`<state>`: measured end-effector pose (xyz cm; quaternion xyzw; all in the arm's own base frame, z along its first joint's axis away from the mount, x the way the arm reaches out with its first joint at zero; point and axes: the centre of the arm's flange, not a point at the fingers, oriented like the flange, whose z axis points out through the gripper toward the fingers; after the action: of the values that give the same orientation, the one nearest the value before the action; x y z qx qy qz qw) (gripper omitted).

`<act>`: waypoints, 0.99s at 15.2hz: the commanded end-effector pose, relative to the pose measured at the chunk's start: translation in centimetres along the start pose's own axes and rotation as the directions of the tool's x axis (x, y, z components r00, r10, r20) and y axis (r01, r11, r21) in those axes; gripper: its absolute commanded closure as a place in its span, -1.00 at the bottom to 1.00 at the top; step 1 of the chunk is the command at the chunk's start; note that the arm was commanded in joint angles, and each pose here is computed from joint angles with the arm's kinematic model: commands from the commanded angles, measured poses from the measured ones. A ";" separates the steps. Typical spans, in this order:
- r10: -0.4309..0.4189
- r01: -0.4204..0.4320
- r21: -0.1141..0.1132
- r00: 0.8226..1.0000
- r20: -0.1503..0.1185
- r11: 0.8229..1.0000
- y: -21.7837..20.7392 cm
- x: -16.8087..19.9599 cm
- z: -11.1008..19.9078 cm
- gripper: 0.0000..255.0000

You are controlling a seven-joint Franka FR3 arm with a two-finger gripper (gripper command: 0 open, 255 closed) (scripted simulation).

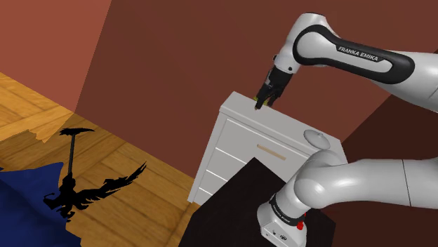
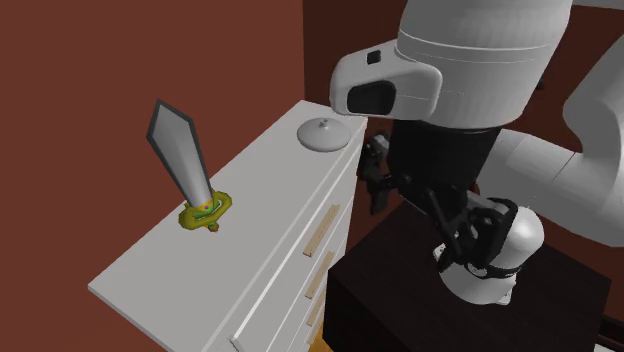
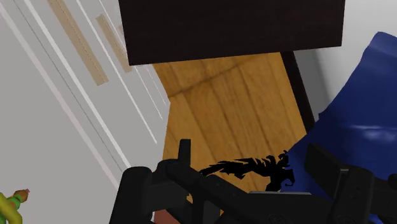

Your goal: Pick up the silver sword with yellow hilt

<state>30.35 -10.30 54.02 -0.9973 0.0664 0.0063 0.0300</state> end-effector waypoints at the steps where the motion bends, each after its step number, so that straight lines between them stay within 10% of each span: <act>1: -0.011 0.011 -0.002 0.999 -0.034 1.000 2.3 0.5 0.8 -1.00; 15: -0.072 0.071 -0.013 0.964 -0.257 0.997 19.1 4.5 4.6 -1.00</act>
<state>32.15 -28.20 48.60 -0.9925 0.0361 -0.1150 0.0218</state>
